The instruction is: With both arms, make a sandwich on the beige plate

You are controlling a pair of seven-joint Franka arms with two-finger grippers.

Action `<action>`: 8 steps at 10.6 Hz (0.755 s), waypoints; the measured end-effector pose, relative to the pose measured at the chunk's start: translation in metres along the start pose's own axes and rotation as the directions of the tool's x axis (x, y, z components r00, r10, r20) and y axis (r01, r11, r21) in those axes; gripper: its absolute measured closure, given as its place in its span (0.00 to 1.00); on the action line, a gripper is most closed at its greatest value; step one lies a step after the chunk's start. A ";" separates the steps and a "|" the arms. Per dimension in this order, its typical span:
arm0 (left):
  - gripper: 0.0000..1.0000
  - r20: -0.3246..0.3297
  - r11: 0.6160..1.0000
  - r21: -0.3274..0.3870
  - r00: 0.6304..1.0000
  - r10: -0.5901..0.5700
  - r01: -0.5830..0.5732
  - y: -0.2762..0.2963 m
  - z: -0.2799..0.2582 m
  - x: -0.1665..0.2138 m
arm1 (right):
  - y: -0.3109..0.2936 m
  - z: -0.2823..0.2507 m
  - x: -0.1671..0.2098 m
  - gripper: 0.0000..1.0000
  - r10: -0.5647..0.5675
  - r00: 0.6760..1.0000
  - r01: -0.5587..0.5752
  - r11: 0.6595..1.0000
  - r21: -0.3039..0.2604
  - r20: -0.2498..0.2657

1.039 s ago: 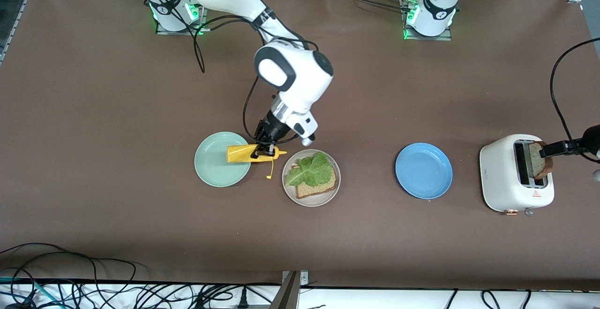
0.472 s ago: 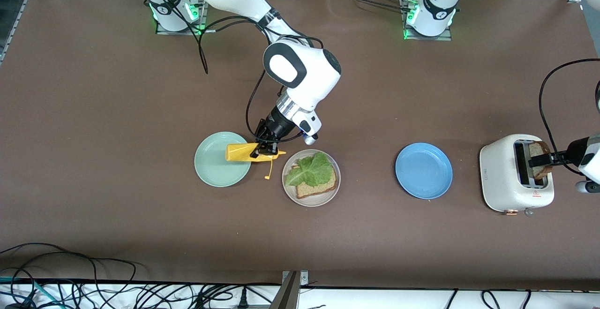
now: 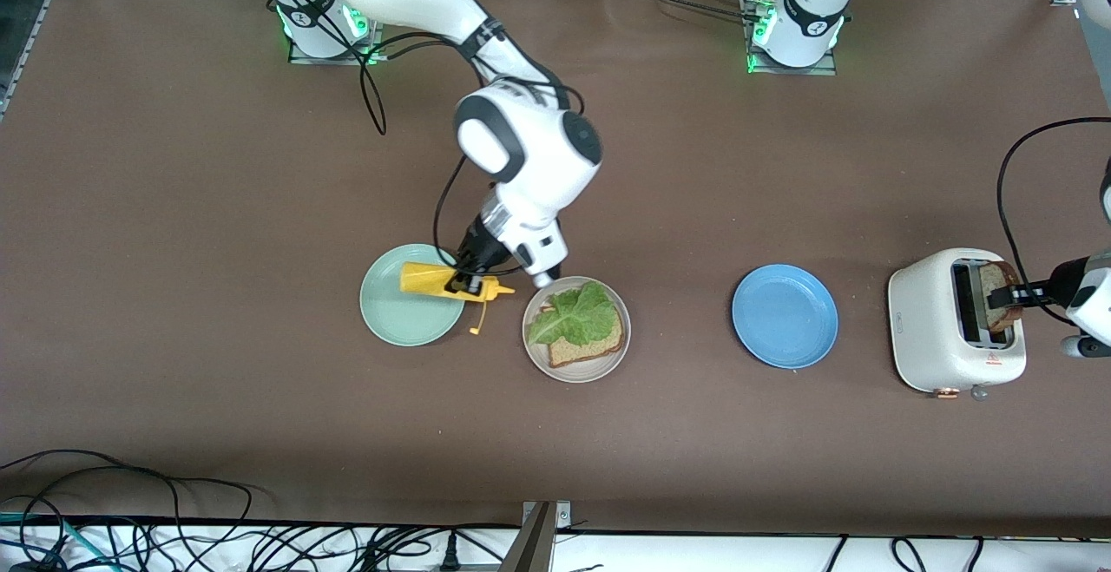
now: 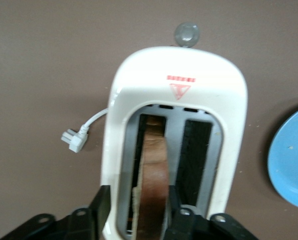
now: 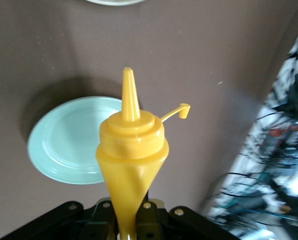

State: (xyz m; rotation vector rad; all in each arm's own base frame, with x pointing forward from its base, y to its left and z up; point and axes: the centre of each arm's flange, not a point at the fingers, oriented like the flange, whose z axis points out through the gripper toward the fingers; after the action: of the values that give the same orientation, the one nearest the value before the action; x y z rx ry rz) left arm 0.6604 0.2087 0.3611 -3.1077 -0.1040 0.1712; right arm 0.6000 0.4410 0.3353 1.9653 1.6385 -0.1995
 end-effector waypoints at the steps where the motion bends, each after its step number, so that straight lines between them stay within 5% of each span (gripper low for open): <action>1: 0.64 0.001 1.000 -0.002 1.000 0.009 -0.009 -0.008 0.001 -0.002 | 0.019 0.004 -0.021 0.94 0.067 0.997 -0.063 0.995 0.083 -0.044; 3: 0.86 0.000 1.000 -0.004 1.000 0.013 -0.013 -0.008 0.002 -0.001 | 0.049 0.008 -0.060 0.94 0.179 0.975 -0.144 0.960 0.239 -0.130; 5: 0.87 0.003 1.000 -0.007 1.000 0.006 -0.006 -0.006 0.004 0.000 | 0.075 0.015 -0.097 0.94 0.230 0.945 -0.135 0.922 0.362 -0.234; 8: 0.87 0.002 1.000 -0.008 1.000 -0.009 0.009 -0.003 0.003 0.002 | 0.106 0.041 -0.158 0.94 0.237 0.892 -0.033 0.883 0.468 -0.385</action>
State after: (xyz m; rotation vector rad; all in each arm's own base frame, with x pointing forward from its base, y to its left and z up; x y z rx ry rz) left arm 0.6615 0.2116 0.3584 -3.1148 -0.1194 0.1737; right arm 0.6721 0.2754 0.4077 2.6280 1.8322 -0.0942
